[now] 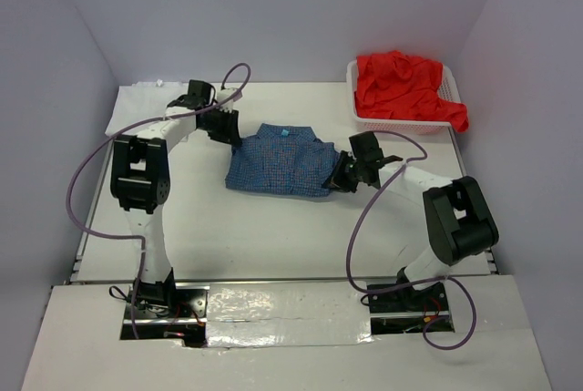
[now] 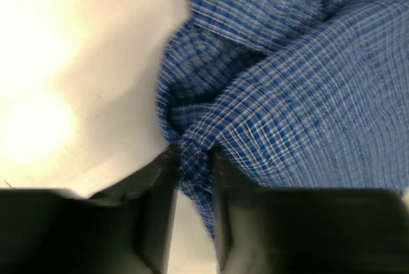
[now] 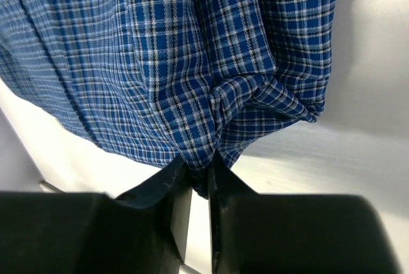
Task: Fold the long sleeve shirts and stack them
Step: Fold the shirt
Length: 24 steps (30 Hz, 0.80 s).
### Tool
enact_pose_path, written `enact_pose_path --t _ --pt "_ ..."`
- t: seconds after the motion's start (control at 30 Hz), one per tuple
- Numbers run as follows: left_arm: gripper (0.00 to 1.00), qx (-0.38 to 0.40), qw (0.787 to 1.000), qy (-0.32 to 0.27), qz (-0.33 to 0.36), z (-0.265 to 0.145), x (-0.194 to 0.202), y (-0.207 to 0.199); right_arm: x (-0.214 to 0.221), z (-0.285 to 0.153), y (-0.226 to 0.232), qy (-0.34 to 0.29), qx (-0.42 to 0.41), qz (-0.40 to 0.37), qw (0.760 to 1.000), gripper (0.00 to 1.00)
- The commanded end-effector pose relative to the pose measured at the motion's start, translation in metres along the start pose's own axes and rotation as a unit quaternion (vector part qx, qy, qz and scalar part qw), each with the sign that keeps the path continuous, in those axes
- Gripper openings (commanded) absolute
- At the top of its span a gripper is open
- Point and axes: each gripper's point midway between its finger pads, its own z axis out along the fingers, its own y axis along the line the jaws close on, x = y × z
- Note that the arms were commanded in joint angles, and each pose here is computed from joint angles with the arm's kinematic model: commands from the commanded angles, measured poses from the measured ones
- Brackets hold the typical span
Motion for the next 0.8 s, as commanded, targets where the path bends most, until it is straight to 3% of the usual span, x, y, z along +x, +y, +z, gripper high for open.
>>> enact_pose_path --t 0.0,0.03,0.07,0.1,0.37,0.5,0.53,0.63,0.67,0.77 --pt "0.34 -0.009 1.0 -0.014 -0.011 0.017 -0.01 0.014 -0.011 0.001 -0.004 -0.005 0.007 -0.005 1.0 0.14" --pt "0.25 -0.01 1.0 -0.017 -0.016 0.019 -0.011 0.015 -0.01 0.001 -0.007 -0.003 0.008 -0.007 1.0 0.06" --pt "0.06 -0.015 1.0 -0.021 -0.014 0.019 -0.013 0.018 -0.01 0.0 -0.009 -0.001 0.008 -0.008 1.0 0.04" --pt "0.0 -0.019 0.999 -0.021 -0.013 0.02 -0.014 0.019 -0.009 -0.001 -0.015 0.004 0.009 -0.002 1.0 0.01" --pt "0.0 -0.085 0.995 -0.053 0.002 0.009 -0.028 0.04 0.0 -0.006 -0.056 0.034 0.039 -0.004 0.999 0.01" --pt "0.0 -0.054 0.997 -0.052 0.004 0.012 -0.025 0.028 0.002 -0.001 -0.058 0.045 0.035 -0.007 0.998 0.19" --pt "0.0 -0.038 0.998 -0.053 0.01 0.013 -0.025 0.021 0.003 0.0 -0.057 0.048 0.034 -0.009 0.998 0.28" --pt "0.3 -0.011 0.998 -0.052 0.024 0.015 -0.023 0.006 -0.009 -0.002 -0.048 0.04 0.026 -0.023 0.999 0.48" --pt "0.44 -0.006 0.998 -0.053 0.025 0.013 -0.024 0.002 -0.018 -0.005 -0.039 0.031 0.02 -0.033 0.999 0.53" --pt "0.59 -0.002 0.998 -0.062 0.026 0.005 -0.034 -0.002 -0.031 -0.019 -0.028 0.015 0.021 -0.058 0.998 0.66"
